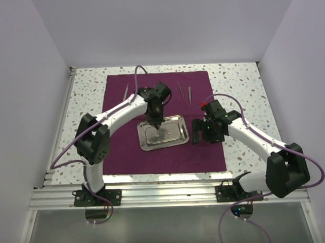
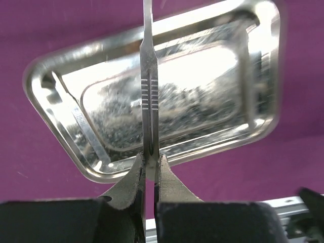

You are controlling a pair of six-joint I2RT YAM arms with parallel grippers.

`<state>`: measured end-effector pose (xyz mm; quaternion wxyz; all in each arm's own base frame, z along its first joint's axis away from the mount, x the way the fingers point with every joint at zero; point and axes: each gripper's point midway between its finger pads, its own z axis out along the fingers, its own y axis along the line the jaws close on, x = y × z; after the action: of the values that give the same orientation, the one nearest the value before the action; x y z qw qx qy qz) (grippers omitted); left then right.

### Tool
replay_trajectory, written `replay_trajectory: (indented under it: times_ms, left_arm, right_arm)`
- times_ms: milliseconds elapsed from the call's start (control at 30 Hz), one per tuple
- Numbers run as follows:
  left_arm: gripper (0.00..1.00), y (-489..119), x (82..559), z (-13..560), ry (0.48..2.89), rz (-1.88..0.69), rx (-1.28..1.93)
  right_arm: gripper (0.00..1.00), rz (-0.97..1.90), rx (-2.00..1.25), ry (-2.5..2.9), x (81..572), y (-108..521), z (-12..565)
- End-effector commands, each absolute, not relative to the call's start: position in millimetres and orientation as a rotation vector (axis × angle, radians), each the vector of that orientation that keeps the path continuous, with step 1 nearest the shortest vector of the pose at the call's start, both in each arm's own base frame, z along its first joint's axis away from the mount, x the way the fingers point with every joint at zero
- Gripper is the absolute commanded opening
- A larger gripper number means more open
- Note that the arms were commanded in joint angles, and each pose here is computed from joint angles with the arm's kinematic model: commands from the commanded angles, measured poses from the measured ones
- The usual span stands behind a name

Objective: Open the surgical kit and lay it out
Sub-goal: Pick up the medical item from the container, then place the medical item in the surgical kit.

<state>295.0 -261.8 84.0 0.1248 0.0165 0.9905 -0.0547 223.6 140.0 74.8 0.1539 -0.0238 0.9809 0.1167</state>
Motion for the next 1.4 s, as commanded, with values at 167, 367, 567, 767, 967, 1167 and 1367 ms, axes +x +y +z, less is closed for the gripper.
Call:
replay_trajectory:
  times_ms: [167,367,567,767,967,1167,1367]
  left_arm:
    - [0.0,-216,369,151,2.702,-0.074,0.054]
    - [0.0,-181,438,156,2.581,-0.029,0.031]
    - [0.0,-161,493,131,2.545,0.058,0.072]
    - [0.0,-131,524,105,2.534,0.216,0.071]
    - [0.0,-92,526,88,2.552,0.293,0.019]
    - [0.07,-75,523,78,2.569,0.324,0.013]
    - [0.57,-78,521,75,2.581,0.308,-0.003]
  right_arm:
    - [0.95,0.299,-0.073,2.793,232,136,78]
    - [0.95,0.279,-0.074,2.805,230,132,76]
    - [0.95,0.267,-0.081,2.825,230,132,74]
    - [0.95,0.254,-0.08,2.841,229,130,74]
    - [0.95,0.242,-0.085,2.854,230,130,73]
    - [0.95,0.253,-0.083,2.856,235,134,73]
    - [0.95,0.274,-0.075,2.853,240,139,75]
